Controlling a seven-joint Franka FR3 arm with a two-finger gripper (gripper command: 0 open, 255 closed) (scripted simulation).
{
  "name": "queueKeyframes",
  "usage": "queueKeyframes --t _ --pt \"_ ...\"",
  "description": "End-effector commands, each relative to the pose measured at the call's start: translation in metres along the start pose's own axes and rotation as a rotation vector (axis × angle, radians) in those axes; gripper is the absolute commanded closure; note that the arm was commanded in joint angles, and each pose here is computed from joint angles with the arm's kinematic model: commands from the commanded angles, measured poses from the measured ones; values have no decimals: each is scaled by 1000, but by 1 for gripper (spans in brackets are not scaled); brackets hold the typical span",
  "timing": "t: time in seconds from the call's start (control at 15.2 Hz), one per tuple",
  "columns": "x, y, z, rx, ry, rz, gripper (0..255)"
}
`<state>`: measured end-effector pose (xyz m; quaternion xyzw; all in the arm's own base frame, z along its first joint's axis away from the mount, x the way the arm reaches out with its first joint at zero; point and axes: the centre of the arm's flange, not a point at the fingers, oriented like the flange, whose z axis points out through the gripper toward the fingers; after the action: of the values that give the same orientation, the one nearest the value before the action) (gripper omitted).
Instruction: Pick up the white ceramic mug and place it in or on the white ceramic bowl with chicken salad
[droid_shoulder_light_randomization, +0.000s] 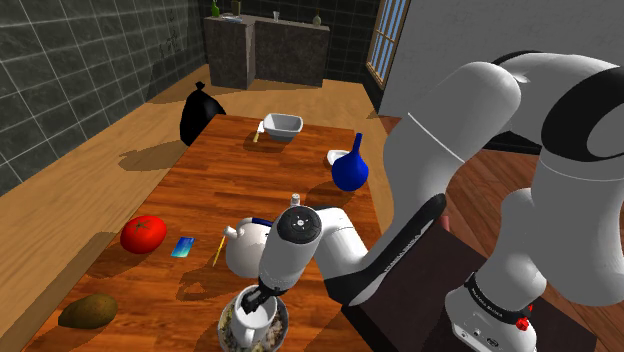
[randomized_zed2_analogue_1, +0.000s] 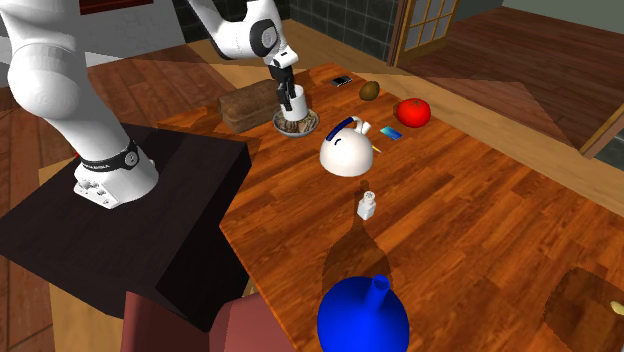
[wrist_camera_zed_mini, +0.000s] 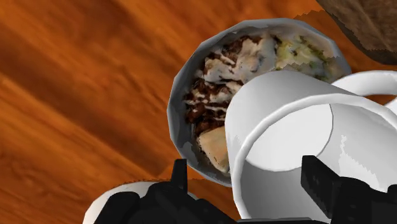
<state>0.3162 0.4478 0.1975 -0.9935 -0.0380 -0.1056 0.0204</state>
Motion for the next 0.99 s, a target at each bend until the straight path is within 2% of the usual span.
queueKeyframes --t 0.0,0.13,0.4,0.92 --pt "0 0 0 0 0 0 0" --pt "0 0 0 0 0 0 0" --pt "0 0 -50 0 0 0 0" --pt "0 0 -50 0 0 0 0"
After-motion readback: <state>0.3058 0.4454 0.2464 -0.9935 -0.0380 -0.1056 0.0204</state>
